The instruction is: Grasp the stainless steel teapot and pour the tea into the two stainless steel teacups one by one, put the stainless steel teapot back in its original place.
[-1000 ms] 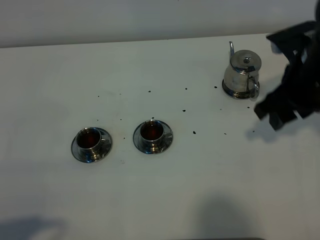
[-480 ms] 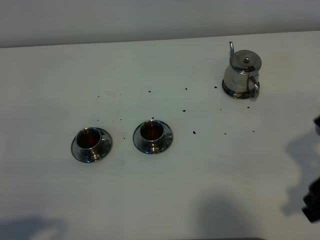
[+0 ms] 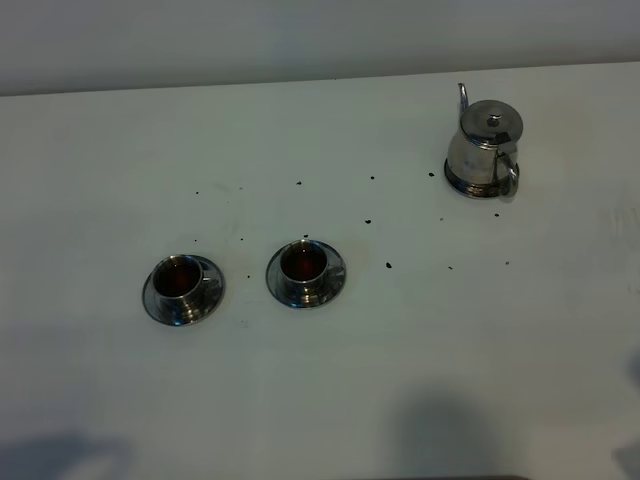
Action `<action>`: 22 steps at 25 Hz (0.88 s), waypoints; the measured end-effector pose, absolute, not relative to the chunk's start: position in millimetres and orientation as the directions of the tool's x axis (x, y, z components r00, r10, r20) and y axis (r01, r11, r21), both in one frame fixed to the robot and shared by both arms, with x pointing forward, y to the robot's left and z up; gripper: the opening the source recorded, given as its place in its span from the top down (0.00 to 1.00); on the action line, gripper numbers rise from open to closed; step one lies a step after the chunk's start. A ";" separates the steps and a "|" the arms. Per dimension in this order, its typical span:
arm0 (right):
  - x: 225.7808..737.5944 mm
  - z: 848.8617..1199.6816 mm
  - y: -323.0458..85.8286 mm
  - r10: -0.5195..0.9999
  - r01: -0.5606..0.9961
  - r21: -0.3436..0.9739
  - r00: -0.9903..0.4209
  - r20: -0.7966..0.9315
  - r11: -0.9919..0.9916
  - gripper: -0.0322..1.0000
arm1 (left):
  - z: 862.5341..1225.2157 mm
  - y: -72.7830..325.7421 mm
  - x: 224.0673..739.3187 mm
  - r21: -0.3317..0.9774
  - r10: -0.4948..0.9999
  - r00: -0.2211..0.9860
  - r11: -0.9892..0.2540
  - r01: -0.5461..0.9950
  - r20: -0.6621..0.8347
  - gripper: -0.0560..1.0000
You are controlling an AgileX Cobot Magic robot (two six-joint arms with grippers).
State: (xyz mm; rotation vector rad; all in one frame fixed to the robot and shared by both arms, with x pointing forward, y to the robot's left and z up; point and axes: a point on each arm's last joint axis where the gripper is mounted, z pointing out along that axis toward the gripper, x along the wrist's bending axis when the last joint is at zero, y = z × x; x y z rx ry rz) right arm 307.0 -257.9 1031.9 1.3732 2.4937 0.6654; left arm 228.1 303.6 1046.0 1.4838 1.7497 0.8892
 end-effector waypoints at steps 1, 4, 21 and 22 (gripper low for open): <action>304.3 1033.5 -259.3 0.841 0.733 0.502 -0.541 0.022 0.458 0.47 | 1046.0 303.6 228.1 0.836 0.990 -0.131 0.122 0.534 -0.061 0.56; 299.3 1036.4 -262.5 0.840 0.711 0.535 -0.542 0.005 0.456 0.47 | 1046.0 303.6 228.1 0.836 0.990 -0.130 0.121 0.535 -0.060 0.56; 261.4 1051.3 -291.5 0.960 0.599 0.763 -0.263 -0.099 0.243 0.47 | 1046.0 303.6 228.1 0.837 0.990 -0.129 0.119 0.535 -0.058 0.56; 257.9 1051.8 -292.2 0.964 0.585 0.777 -0.246 -0.102 0.232 0.47 | 1046.0 303.6 228.1 0.837 0.990 -0.129 0.119 0.535 -0.058 0.56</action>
